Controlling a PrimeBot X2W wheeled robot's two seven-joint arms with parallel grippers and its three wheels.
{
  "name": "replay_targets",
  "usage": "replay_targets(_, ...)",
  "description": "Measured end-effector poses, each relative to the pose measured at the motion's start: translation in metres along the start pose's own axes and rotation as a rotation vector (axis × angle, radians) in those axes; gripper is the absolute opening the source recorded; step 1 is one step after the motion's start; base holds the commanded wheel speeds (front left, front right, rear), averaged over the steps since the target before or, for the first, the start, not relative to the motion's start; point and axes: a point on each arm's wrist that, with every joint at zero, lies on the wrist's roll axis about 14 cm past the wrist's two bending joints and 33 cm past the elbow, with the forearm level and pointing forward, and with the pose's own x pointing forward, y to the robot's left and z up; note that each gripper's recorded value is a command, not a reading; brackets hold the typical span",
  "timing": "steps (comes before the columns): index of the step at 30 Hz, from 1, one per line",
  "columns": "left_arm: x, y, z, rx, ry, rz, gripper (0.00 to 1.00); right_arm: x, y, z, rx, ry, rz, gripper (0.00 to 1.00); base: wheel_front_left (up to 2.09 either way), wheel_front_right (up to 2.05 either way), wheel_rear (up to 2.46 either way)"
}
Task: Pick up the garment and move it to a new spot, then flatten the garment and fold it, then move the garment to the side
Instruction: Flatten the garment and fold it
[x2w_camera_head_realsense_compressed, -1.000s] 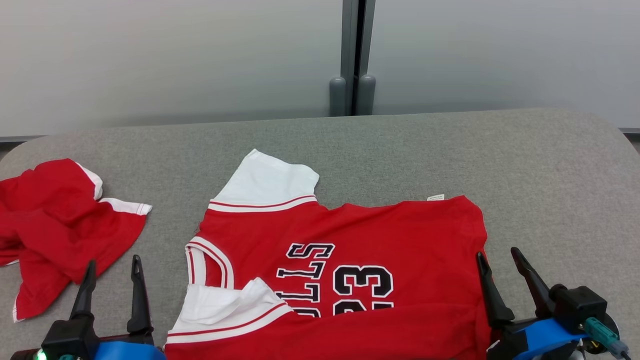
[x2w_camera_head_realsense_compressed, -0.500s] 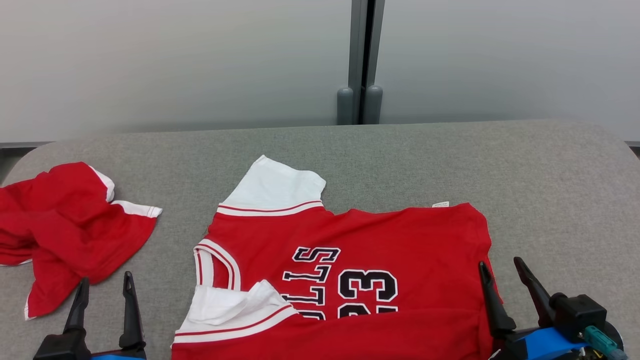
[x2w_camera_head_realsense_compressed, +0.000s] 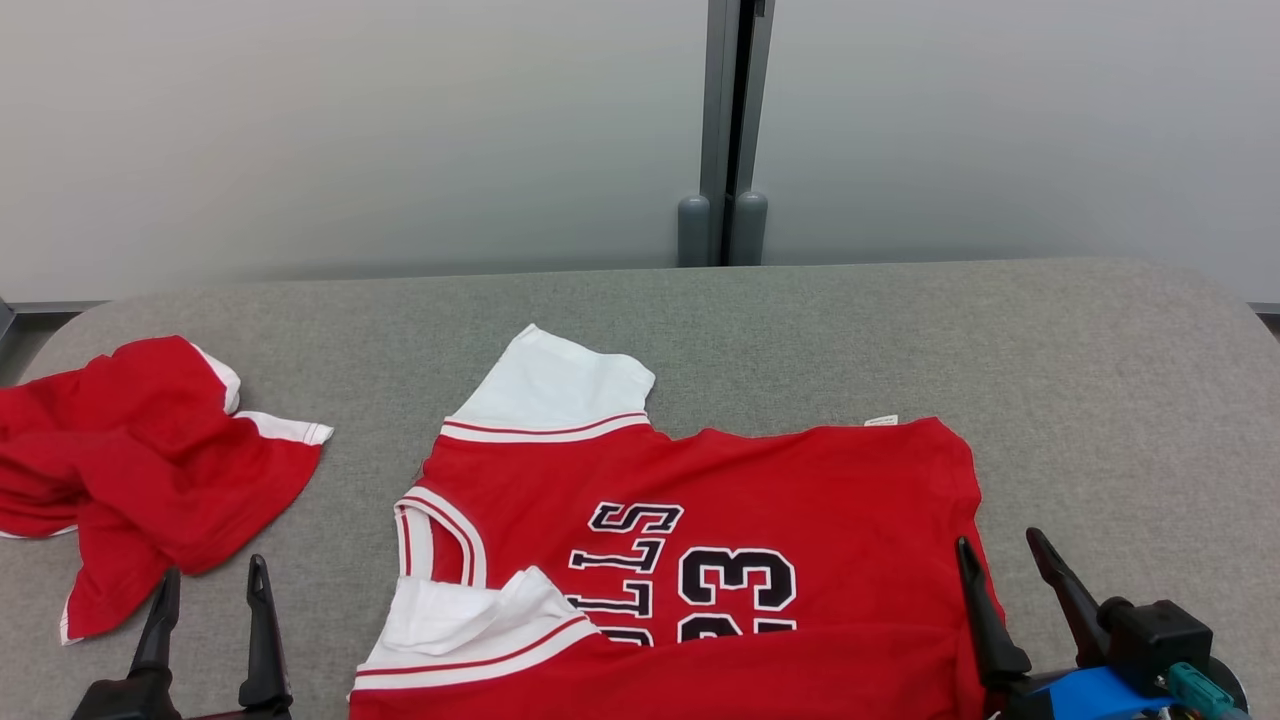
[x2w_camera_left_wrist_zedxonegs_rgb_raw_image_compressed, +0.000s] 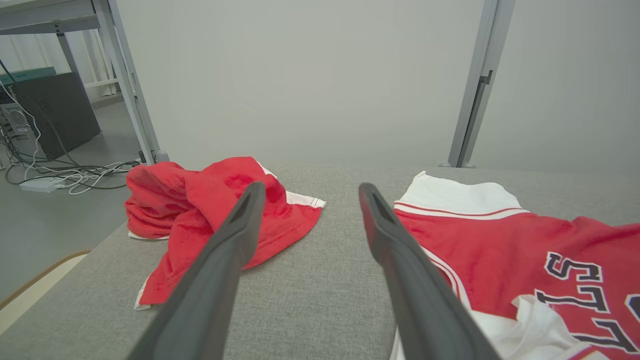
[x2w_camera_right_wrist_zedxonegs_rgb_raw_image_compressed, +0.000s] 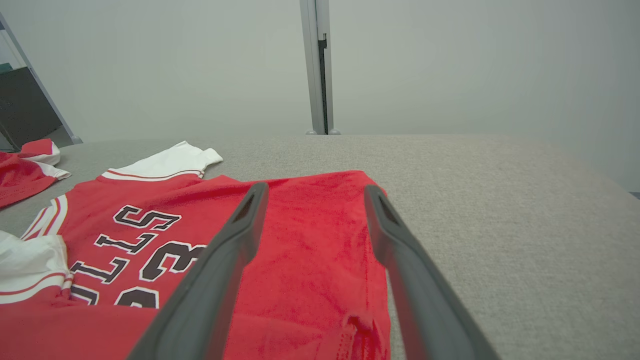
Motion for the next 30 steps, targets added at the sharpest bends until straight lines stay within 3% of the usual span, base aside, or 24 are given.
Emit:
replay_targets(17, 0.005, -0.003, 0.001, 0.001, 0.002, -0.021, 1.00, -0.002, -0.002, -0.002, 0.007, 0.016, -0.011, 1.00, 0.00, 0.00, 0.00)
replay_targets(25, 0.068, -0.016, 0.043, 0.029, -0.099, -0.113, 1.00, 0.033, -0.014, 0.020, -0.037, -0.023, -0.012, 1.00, 0.00, 0.00, 0.00)
replay_targets(30, 0.128, -0.046, 0.074, 0.072, -0.155, -0.231, 1.00, 0.069, -0.028, 0.030, -0.097, -0.010, -0.011, 1.00, 0.00, 0.00, 0.00)
